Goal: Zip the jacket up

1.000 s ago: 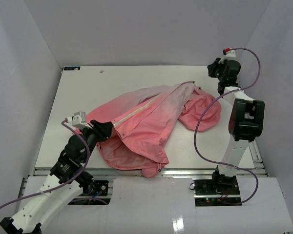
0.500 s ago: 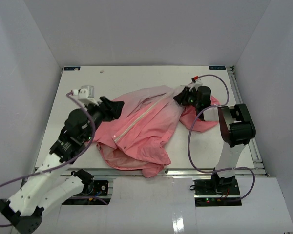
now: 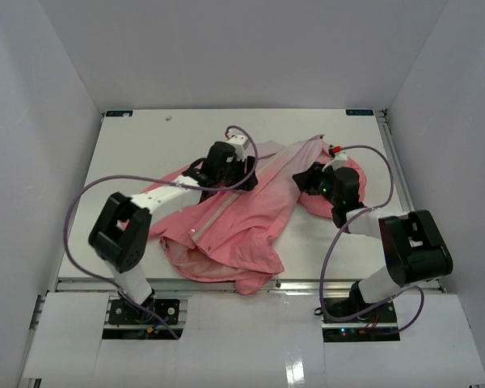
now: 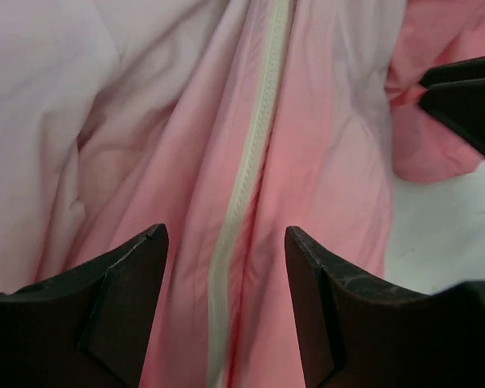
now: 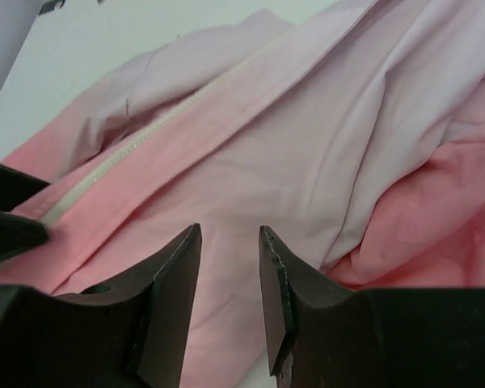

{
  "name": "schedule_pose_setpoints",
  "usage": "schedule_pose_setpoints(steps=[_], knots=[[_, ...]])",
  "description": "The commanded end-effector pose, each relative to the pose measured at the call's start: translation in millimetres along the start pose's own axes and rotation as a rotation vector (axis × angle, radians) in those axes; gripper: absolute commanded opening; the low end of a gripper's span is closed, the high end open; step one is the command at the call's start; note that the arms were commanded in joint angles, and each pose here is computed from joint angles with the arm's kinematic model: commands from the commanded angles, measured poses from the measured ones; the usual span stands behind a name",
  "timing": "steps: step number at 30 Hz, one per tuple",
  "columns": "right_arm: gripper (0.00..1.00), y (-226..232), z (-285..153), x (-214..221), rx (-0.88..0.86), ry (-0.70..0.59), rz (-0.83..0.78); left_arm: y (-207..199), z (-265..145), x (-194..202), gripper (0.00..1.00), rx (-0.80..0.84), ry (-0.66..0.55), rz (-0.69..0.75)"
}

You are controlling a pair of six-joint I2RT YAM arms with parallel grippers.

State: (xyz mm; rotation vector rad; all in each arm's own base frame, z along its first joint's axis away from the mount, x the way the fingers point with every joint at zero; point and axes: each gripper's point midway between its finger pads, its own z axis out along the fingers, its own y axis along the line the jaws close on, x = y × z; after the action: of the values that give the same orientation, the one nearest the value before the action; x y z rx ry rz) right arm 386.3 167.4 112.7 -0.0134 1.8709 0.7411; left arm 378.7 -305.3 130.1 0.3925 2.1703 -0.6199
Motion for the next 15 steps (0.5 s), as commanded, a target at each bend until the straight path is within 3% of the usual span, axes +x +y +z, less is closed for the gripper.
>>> schedule_pose_setpoints(steps=[1, 3, 7, 15], knots=[[0.46, -3.9, -0.3, -55.9, 0.122, -0.145, 0.053, -0.7, 36.9, -18.9, 0.67, 0.009, 0.017, 0.096], [0.51, -12.4, 10.4, -69.1, 0.191, -0.150, 0.102, 2.0, 50.7, -7.1, 0.54, 0.015, 0.043, 0.095], [0.54, -18.6, 51.4, -86.0, 0.245, -0.091, 0.154, -8.2, 44.9, 1.7, 0.02, 0.086, -0.039, 0.081], [0.57, -37.2, 100.2, -55.4, 0.292, 0.028, 0.250, -16.5, 14.3, 41.2, 0.00, 0.125, -0.101, 0.103]])
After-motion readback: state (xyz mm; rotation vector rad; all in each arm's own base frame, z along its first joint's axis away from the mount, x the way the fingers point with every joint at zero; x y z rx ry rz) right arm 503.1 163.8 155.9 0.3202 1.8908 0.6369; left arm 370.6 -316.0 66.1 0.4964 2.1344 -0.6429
